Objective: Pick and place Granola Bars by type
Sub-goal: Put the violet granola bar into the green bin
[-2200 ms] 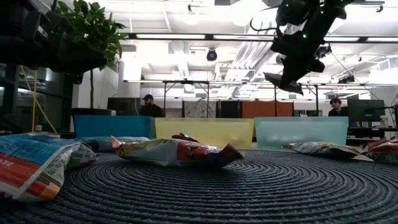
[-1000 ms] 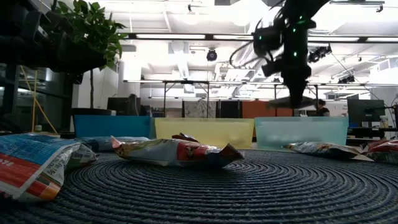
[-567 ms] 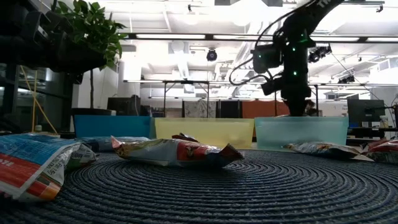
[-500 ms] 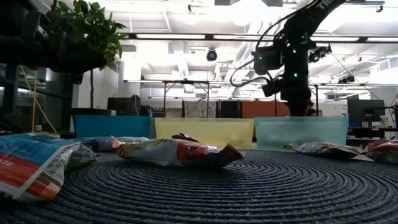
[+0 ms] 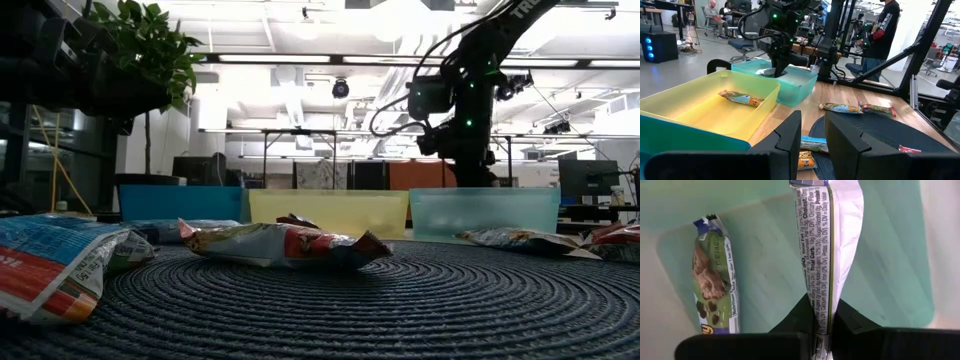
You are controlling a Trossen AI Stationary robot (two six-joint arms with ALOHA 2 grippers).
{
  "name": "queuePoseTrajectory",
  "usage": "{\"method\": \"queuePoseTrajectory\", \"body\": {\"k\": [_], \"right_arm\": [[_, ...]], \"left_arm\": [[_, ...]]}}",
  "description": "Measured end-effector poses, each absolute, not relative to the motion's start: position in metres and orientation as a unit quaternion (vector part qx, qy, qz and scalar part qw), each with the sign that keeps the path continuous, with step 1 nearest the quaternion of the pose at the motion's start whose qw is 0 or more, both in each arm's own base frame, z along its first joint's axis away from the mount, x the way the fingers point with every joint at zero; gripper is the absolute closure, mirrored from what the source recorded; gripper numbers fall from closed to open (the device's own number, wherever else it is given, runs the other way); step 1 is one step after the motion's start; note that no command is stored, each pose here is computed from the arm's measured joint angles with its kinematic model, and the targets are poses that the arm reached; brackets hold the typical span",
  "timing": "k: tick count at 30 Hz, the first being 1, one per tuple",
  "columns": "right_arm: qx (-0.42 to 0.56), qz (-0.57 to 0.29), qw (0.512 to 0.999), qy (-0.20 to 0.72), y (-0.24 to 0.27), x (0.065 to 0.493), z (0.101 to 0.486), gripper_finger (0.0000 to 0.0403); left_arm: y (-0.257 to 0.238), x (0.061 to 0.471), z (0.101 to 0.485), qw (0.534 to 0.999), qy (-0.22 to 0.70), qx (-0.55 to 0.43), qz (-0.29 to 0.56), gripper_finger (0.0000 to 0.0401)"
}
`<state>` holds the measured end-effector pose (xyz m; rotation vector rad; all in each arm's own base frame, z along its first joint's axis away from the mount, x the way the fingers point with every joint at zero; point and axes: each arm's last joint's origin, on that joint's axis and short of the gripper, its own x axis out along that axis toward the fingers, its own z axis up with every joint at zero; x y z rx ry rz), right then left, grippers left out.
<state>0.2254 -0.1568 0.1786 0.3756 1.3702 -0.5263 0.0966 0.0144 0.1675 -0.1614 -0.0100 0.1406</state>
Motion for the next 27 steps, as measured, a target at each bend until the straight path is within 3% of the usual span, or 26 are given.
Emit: {"method": "queuePoseTrajectory", "body": {"k": [27], "right_arm": [[0.25,-0.236,0.687,0.641,-0.161,0.227,0.155,0.0378]], "left_arm": [[0.014,0.097,0.167,0.994,-0.005,-0.081,0.07,0.0319]]}}
